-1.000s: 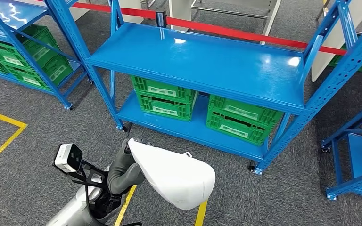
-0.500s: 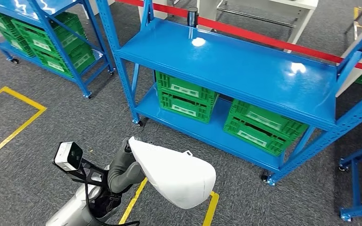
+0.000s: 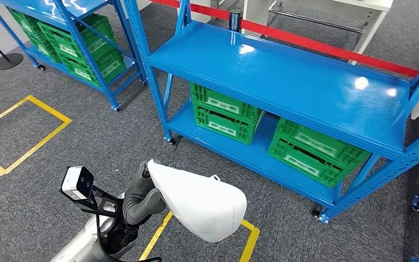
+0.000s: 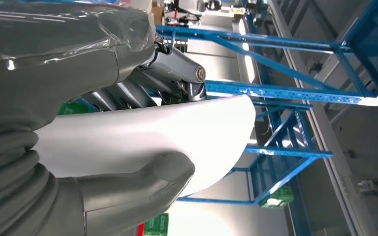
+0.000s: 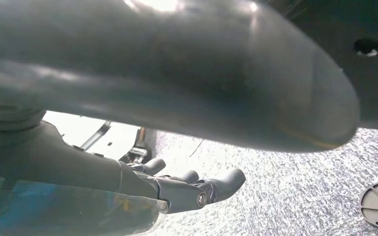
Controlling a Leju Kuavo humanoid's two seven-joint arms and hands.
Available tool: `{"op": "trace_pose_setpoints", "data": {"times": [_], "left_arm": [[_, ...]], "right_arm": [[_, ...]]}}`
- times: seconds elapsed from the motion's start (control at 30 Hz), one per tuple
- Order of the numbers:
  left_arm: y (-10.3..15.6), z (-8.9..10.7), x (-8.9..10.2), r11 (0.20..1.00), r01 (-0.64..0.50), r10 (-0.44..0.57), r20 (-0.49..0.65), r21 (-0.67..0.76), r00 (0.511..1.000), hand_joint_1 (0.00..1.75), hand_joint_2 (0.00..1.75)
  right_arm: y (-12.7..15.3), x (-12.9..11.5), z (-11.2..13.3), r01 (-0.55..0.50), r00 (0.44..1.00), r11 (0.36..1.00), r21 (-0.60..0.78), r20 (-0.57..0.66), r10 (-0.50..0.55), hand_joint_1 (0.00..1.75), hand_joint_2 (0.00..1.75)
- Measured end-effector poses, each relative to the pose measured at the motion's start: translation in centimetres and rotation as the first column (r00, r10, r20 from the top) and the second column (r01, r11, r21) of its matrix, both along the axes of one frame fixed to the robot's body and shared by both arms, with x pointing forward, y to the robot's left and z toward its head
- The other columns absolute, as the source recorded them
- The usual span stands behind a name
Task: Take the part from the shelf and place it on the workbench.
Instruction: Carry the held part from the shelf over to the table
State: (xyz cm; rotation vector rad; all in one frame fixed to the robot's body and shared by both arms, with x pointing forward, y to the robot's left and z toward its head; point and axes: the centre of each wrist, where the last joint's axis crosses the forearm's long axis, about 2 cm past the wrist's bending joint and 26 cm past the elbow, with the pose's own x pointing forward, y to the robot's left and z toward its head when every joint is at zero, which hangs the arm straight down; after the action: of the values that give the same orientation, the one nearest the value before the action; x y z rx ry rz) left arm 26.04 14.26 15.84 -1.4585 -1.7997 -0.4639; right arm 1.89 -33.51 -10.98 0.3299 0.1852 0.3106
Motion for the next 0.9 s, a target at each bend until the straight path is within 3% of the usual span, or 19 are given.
{"op": "trace_pose_setpoints", "data": {"times": [0.9], "left_arm": [[-0.14, 0.18, 0.18, 1.0, 0.001, -0.001, 0.004, 0.001, 1.0, 1.75, 1.75]], "right_arm": [[0.27, 0.23, -0.01, -0.003, 1.0, 1.0, 0.003, 0.004, 0.003, 0.0, 0.0]]}}
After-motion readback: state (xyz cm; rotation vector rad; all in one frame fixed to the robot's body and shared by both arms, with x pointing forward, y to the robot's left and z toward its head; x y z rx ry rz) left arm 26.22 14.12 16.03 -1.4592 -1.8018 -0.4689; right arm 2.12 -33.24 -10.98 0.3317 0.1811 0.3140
